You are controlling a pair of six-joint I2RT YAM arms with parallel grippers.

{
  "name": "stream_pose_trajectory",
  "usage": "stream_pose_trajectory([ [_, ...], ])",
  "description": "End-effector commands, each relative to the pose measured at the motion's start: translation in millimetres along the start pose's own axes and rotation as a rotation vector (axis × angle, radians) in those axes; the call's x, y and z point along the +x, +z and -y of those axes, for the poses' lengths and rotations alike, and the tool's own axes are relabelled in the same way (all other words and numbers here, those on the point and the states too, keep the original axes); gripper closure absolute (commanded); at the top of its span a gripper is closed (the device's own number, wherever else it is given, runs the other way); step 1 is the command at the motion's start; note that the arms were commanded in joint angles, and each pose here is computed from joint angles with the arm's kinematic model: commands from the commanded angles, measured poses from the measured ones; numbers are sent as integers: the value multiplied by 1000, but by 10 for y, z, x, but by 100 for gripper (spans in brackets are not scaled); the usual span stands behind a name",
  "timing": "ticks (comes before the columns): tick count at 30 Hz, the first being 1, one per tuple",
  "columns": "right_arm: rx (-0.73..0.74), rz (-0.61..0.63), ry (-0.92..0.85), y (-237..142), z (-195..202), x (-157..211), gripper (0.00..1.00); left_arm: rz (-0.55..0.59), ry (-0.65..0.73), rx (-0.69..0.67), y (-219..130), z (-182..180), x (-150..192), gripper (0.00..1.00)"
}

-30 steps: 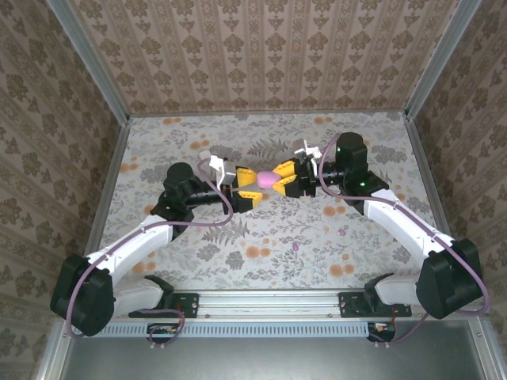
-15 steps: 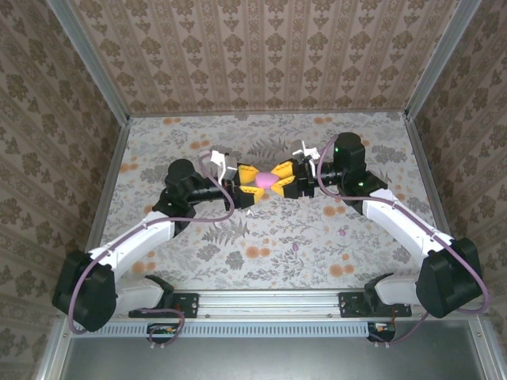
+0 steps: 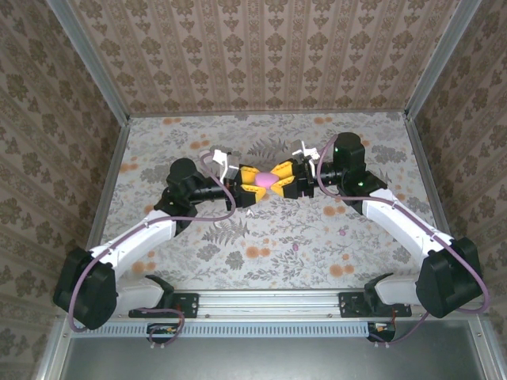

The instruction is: Insert wireless bluetooth earbuds into charging case

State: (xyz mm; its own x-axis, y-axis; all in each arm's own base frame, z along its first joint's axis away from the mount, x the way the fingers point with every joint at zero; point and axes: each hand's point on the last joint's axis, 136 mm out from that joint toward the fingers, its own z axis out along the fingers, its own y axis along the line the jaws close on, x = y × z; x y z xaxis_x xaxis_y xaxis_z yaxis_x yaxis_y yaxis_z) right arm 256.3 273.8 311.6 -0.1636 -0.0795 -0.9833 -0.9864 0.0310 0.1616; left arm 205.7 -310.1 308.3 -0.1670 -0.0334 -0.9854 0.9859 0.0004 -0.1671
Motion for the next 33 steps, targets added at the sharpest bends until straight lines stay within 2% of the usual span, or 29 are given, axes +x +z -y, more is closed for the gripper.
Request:
stream_pose_trajectory([
  [1, -27, 17, -63, 24, -66, -133, 62, 23, 30, 24, 30, 44, -157, 53],
  [8, -24, 18, -67, 27, -70, -137, 61, 10, 28, 36, 44, 63, -153, 60],
  [15, 37, 21, -49, 11, -1, -139, 53, 12, 37, 13, 44, 46, -158, 64],
  [21, 182, 44, -28, -80, 133, -150, 37, 51, 67, -85, -4, -45, -187, 66],
  [26, 287, 82, 101, -184, 189, -217, 31, 92, 107, -149, -23, -68, -184, 66],
  [30, 270, 61, 222, -196, 116, -221, 30, 97, 133, -162, -2, -46, -167, 66],
  [33, 233, 43, 247, -181, 27, -212, 29, 100, 145, -167, 24, -31, -155, 66],
])
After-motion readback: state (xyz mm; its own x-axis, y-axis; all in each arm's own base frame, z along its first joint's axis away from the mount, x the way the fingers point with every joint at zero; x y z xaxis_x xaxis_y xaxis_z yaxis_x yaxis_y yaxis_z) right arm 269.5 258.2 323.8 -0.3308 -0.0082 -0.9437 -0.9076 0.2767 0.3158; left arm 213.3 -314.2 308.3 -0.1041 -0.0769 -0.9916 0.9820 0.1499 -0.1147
